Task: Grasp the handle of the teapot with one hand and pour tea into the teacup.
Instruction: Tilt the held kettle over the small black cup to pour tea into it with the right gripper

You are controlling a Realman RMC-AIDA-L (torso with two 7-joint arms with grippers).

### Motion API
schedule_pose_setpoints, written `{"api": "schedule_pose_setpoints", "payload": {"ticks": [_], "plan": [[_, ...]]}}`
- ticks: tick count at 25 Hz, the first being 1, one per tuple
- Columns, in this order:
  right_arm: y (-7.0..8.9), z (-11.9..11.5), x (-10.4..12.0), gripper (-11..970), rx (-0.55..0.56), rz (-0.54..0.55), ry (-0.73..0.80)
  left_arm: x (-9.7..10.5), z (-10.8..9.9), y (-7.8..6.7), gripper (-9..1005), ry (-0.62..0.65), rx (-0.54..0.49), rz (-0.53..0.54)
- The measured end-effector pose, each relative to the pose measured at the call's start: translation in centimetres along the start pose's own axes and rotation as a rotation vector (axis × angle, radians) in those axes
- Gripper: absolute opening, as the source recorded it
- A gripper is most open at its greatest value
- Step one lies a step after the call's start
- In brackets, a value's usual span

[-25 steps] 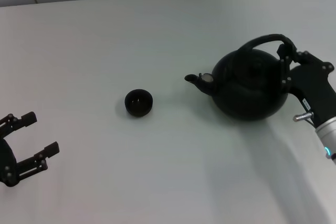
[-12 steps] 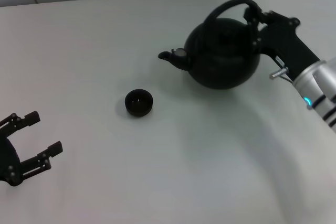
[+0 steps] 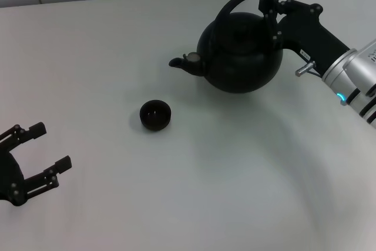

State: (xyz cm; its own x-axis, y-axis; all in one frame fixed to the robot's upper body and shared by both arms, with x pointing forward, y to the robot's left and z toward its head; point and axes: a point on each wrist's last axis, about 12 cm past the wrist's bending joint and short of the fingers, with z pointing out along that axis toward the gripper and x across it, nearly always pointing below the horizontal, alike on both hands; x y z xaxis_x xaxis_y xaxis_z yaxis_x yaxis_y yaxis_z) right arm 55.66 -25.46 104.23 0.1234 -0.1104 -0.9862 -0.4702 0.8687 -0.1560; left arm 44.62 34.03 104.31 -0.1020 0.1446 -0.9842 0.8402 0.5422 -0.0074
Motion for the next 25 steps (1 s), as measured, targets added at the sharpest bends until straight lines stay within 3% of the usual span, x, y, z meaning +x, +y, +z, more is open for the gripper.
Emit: {"api": "schedule_pose_setpoints", "payload": {"ticks": [14,25], "plan": [[-0.6,2.9,-2.3,77,-0.195,-0.216,-0.037,-0.1,0.1,0.1,813,-0.002,0.000,0.004],[-0.7,4.0,-3.2,77,-0.272,-0.320,-0.041,-0.2,0.0,0.2,812,-0.006,-0.010,0.005]]}}
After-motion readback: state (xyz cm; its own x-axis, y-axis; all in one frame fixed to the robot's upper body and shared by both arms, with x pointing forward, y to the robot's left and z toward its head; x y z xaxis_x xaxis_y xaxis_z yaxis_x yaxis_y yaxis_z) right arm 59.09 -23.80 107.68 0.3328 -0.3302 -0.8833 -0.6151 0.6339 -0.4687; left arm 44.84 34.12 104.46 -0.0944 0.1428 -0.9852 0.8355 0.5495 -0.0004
